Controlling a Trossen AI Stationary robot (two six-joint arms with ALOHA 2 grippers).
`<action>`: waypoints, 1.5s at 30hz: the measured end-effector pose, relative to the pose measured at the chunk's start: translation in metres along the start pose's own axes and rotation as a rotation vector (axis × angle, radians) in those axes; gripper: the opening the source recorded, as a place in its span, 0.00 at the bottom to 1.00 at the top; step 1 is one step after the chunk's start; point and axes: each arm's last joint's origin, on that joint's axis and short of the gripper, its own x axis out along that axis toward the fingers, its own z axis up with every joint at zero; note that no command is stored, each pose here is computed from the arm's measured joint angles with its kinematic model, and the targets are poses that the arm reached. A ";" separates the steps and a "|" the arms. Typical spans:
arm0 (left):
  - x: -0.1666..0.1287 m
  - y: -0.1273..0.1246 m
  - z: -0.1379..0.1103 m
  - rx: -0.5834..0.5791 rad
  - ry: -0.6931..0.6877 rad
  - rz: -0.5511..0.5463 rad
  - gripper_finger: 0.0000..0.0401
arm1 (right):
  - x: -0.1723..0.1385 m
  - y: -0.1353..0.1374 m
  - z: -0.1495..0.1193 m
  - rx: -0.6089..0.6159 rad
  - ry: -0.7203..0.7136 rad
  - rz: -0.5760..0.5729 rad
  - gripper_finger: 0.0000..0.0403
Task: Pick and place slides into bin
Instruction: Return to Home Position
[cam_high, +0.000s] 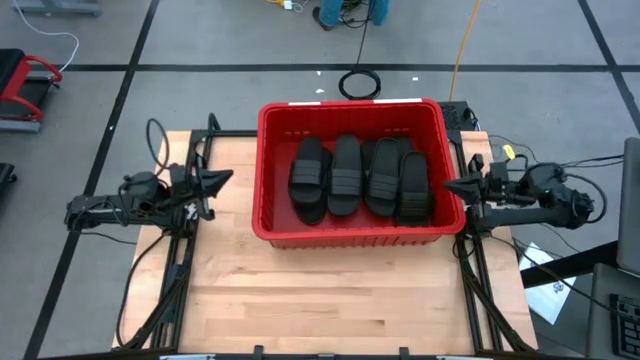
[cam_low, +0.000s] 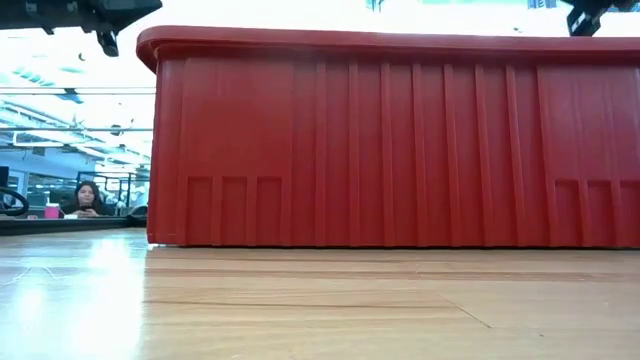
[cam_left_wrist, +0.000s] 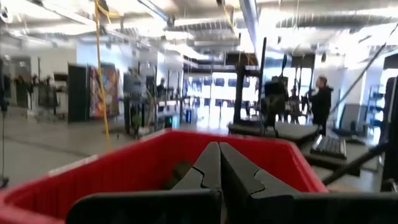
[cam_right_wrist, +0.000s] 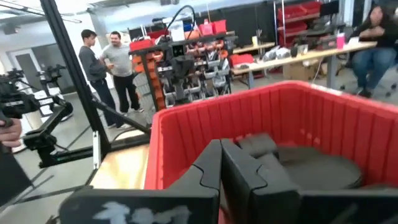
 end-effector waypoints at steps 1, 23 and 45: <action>-0.001 0.000 -0.002 -0.005 0.018 0.002 0.00 | 0.001 -0.001 -0.005 0.012 0.006 -0.001 0.00; -0.006 0.001 -0.012 -0.096 0.131 -0.023 0.00 | 0.018 -0.004 -0.038 0.050 -0.012 0.033 0.00; -0.006 -0.003 -0.015 -0.109 0.169 -0.156 0.05 | 0.018 -0.004 -0.038 0.068 -0.011 0.032 0.00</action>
